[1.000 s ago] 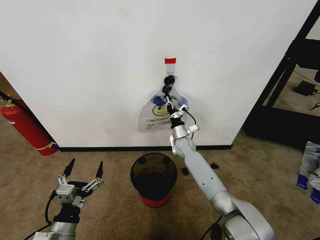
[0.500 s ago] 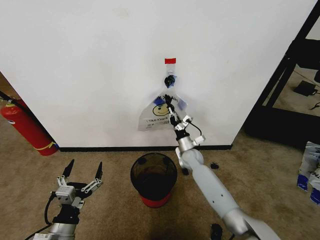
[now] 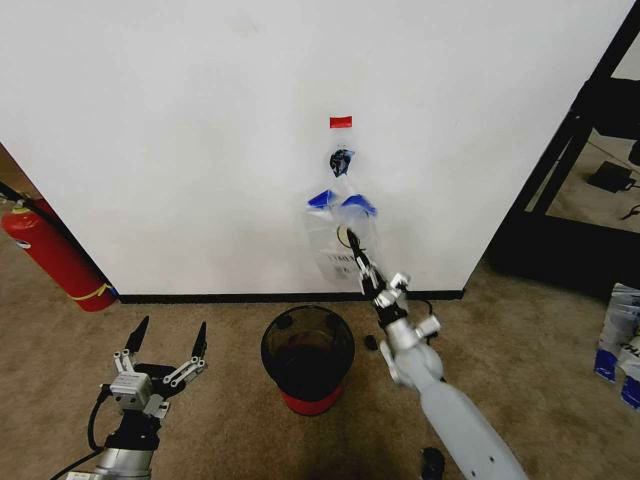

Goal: Pick up the garbage bag from the wall and place it over the trash bin.

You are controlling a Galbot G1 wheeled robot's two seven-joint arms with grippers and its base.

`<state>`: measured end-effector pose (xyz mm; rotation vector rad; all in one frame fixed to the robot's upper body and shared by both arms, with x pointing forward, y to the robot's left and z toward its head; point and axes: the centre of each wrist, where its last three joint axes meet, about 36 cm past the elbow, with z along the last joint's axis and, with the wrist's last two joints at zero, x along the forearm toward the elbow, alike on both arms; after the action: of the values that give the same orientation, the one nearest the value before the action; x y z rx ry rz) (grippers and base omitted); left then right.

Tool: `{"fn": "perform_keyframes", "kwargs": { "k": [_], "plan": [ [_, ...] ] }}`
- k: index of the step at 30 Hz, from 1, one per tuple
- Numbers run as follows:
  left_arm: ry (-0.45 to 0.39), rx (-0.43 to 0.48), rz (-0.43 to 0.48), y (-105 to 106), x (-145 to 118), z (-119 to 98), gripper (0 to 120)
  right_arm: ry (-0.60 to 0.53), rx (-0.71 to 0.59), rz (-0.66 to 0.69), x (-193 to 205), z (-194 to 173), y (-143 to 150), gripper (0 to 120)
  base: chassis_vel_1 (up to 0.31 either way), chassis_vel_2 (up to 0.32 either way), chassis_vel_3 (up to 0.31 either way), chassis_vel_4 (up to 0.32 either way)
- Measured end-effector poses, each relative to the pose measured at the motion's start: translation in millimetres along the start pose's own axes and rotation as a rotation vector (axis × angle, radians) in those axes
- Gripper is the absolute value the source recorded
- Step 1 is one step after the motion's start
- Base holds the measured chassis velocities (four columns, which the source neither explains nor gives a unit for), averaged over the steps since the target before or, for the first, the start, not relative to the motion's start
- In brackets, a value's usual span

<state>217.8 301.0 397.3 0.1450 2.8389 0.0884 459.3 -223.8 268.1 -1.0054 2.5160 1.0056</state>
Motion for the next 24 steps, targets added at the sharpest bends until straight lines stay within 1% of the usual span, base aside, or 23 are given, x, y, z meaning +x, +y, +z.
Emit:
{"fn": "perform_keyframes", "kwargs": {
  "k": [4,8,10,14,18,24],
  "plan": [
    [-0.005,0.002,0.002,-1.6,0.0,-0.7,100,0.048,0.027,-0.035,31.0,-8.1,-5.3,0,0.000,0.000,0.000,0.000],
    [-0.007,0.002,0.005,-3.1,-0.4,-1.2,100,0.077,0.039,-0.061,45.9,-14.1,-8.5,0,0.000,0.000,0.000,0.000],
    [-0.011,0.000,0.010,-3.4,-1.5,-2.7,100,0.108,0.043,-0.101,60.1,-20.1,-10.1,0,0.000,0.000,0.000,0.000],
    [-0.013,-0.002,0.015,-2.9,-3.0,-3.9,100,0.150,0.049,-0.169,76.3,-29.7,-13.8,0,0.000,0.000,0.000,0.000],
    [-0.012,-0.003,0.016,-2.7,-3.0,-4.0,100,0.183,0.057,-0.209,86.1,-34.5,-18.8,0,0.000,0.000,0.000,0.000],
    [-0.010,-0.007,0.020,-1.4,-2.2,-5.2,100,0.210,0.050,-0.220,100.0,-36.9,-26.5,0,0.000,0.000,0.000,0.000]
  ]
}}
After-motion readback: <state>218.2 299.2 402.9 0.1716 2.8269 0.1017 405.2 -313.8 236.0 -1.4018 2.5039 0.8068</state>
